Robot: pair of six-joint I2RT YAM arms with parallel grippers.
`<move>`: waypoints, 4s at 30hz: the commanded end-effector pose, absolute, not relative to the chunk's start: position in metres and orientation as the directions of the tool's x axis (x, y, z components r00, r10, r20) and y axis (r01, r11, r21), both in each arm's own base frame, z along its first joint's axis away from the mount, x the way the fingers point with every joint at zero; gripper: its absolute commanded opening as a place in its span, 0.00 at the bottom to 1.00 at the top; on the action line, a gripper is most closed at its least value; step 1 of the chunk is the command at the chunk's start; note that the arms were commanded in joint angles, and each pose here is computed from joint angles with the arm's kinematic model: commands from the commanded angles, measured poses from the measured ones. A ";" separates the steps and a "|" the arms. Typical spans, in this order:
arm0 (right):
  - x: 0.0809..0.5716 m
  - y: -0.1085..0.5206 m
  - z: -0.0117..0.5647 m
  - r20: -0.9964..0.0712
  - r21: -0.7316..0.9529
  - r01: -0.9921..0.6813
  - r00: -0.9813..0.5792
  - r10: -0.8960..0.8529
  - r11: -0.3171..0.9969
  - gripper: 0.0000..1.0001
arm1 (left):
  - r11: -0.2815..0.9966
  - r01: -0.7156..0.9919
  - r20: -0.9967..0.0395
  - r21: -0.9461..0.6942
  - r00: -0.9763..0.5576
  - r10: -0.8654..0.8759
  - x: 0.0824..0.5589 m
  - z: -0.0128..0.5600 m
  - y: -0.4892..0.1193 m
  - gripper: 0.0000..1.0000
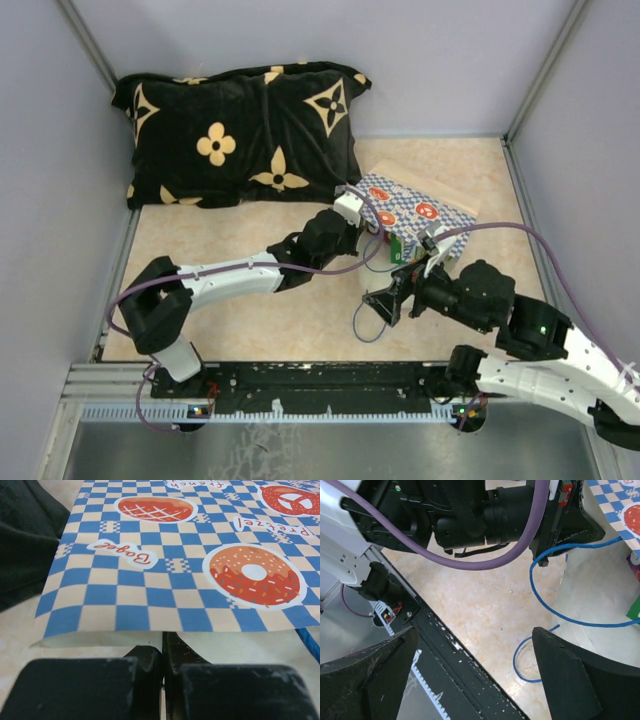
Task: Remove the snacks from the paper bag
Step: Adjust the paper bag at the center of the board.
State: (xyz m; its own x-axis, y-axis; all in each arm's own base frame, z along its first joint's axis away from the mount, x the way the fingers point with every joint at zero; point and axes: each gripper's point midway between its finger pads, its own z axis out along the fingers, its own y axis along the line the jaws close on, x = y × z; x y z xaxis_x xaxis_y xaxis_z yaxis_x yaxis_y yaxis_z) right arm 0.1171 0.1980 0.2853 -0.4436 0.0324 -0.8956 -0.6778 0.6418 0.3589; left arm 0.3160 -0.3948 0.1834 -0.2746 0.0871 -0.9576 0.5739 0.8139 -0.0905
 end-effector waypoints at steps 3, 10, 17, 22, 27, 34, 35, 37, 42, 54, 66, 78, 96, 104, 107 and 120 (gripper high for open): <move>0.129 0.166 0.334 -0.936 0.334 -0.637 -0.311 0.165 0.695 0.92 | 0.793 0.608 -0.970 -0.039 -0.215 0.117 0.338 0.185 -0.414 0.01; 0.172 0.090 0.305 -0.925 0.270 -0.158 -0.316 0.210 0.950 0.93 | 0.811 0.585 -0.965 0.010 -0.206 0.161 0.359 0.172 -0.426 0.01; 0.183 0.065 0.267 -0.919 0.156 0.109 -0.350 0.184 0.982 0.95 | 0.801 0.599 -0.967 0.000 -0.203 0.152 0.369 0.170 -0.438 0.01; 0.189 0.071 0.252 -0.924 0.134 0.145 -0.339 0.177 0.980 0.89 | 0.798 0.603 -0.968 -0.011 -0.206 0.142 0.380 0.172 -0.438 0.01; 0.193 0.059 0.250 -0.937 0.125 0.225 -0.293 0.190 0.966 0.86 | 0.793 0.609 -0.966 -0.014 -0.213 0.146 0.384 0.171 -0.435 0.01; 0.206 0.066 0.259 -0.953 0.127 0.260 -0.237 0.190 0.957 0.79 | 0.777 0.630 -0.965 0.000 -0.203 0.165 0.382 0.174 -0.434 0.00; 0.209 0.069 0.259 -0.952 0.125 0.256 -0.243 0.188 0.959 0.79 | 0.776 0.631 -0.965 0.002 -0.202 0.167 0.382 0.174 -0.434 0.00; 0.215 0.076 0.256 -0.947 0.125 0.246 -0.258 0.189 0.961 0.78 | 0.775 0.632 -0.965 0.003 -0.201 0.168 0.382 0.175 -0.433 0.00; 0.231 0.073 0.247 -0.942 0.105 0.269 -0.283 0.183 0.957 0.75 | 0.769 0.640 -0.964 0.010 -0.197 0.177 0.381 0.176 -0.431 0.00; 0.257 0.060 0.223 -0.930 0.054 0.319 -0.329 0.164 0.946 0.65 | 0.764 0.645 -0.963 0.001 -0.206 0.176 0.389 0.179 -0.417 0.00; 0.268 0.047 0.205 -0.921 0.039 0.344 -0.352 0.167 0.938 0.47 | 0.774 0.632 -0.958 0.037 -0.198 0.206 0.404 0.171 -0.407 0.00; 0.286 0.027 0.198 -0.901 0.092 0.354 -0.368 0.229 0.931 0.25 | 0.756 0.654 -0.954 -0.024 -0.240 0.178 0.423 0.160 -0.420 0.00; 0.307 0.016 0.192 -0.864 0.178 0.347 -0.391 0.315 0.921 0.30 | 0.732 0.678 -0.948 -0.073 -0.275 0.160 0.443 0.151 -0.453 0.00; 0.303 0.042 0.184 -0.837 0.211 0.205 -0.468 0.285 0.956 0.65 | 0.741 0.663 -0.939 -0.106 -0.312 0.145 0.461 0.149 -0.446 0.00; 0.296 0.057 0.183 -0.813 0.227 0.120 -0.524 0.256 0.966 0.87 | 0.730 0.666 -0.926 -0.156 -0.356 0.127 0.469 0.147 -0.439 0.01; 0.243 0.079 0.268 -0.902 0.245 -0.083 -0.386 0.196 0.966 0.99 | 0.763 0.619 -0.943 -0.186 -0.330 0.037 0.435 0.172 -0.380 0.88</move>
State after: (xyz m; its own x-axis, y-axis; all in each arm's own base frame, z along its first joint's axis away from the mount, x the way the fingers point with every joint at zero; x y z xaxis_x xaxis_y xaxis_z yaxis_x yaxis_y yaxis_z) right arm 0.2485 0.0783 0.2023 -0.5272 0.1871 -0.8289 -0.0082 0.9743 0.2251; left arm 0.4451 -0.3842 0.0999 -0.4453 0.1479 -0.8831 0.6073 0.7746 -0.1765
